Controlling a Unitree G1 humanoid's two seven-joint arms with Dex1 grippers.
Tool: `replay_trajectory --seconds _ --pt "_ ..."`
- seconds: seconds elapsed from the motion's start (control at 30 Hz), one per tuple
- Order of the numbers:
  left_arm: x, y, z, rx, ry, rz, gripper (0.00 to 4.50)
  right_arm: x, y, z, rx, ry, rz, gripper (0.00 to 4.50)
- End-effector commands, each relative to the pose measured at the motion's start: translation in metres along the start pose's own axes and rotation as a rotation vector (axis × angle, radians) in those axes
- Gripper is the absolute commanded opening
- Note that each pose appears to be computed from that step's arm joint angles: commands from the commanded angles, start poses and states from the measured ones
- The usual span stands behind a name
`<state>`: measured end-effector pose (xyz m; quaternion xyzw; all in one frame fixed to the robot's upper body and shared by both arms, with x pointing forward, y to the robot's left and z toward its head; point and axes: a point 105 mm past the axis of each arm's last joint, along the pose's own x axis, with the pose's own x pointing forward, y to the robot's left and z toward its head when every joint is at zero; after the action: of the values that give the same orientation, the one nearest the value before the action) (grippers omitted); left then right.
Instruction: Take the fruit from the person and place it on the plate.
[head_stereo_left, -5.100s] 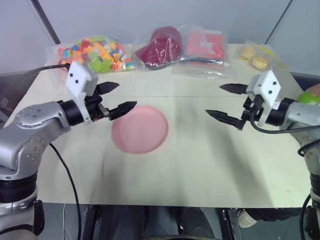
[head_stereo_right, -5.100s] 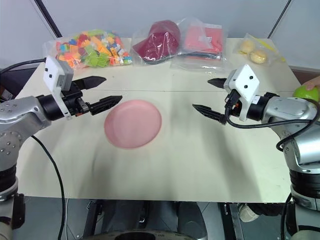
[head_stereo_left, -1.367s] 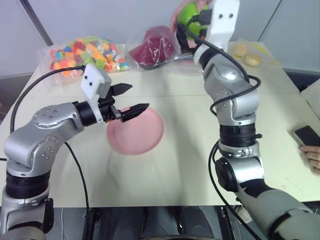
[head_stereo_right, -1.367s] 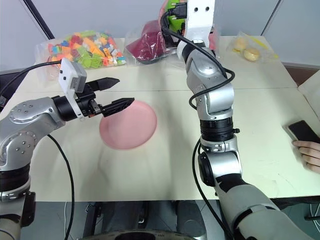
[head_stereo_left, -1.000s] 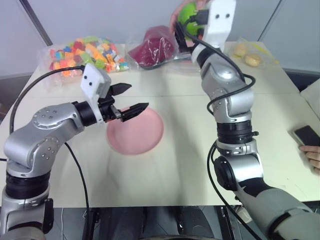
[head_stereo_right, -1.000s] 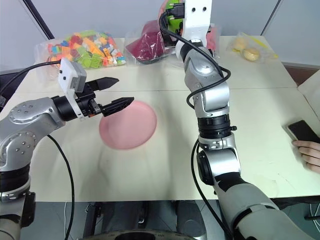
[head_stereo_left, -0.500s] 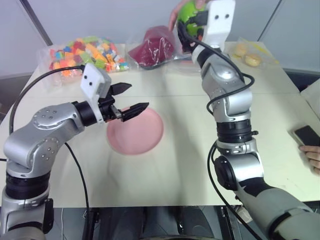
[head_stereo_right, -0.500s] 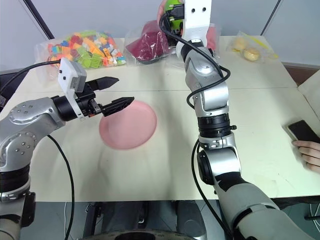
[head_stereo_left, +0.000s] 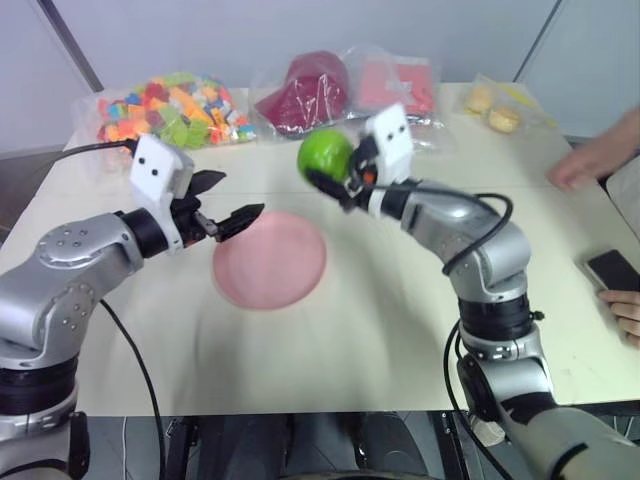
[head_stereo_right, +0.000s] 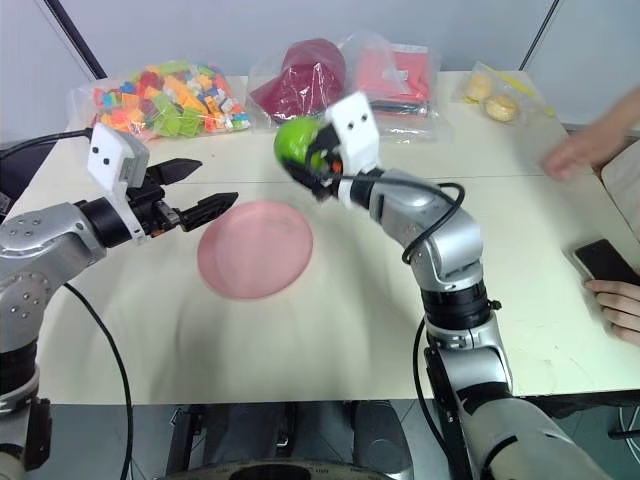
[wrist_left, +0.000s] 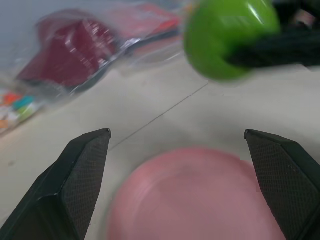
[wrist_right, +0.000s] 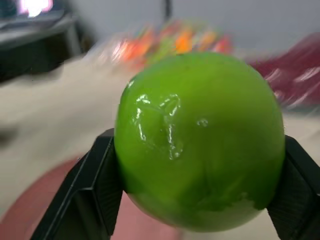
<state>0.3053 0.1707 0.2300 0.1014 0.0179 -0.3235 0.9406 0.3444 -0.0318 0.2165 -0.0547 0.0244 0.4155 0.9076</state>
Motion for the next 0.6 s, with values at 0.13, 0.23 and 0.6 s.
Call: replay_trajectory --seconds 0.13,0.23,0.6 --pt "-0.019 0.012 0.01 0.049 -0.002 0.078 4.5 0.004 0.049 -0.016 -0.04 0.048 0.22 3.05" --pt "-0.025 0.012 0.008 0.05 0.013 0.085 4.5 0.006 0.06 -0.027 -0.043 0.082 0.276 3.05" --pt "-0.03 0.01 0.006 0.043 0.028 0.093 4.5 0.021 0.058 -0.04 -0.031 0.096 0.272 3.05"
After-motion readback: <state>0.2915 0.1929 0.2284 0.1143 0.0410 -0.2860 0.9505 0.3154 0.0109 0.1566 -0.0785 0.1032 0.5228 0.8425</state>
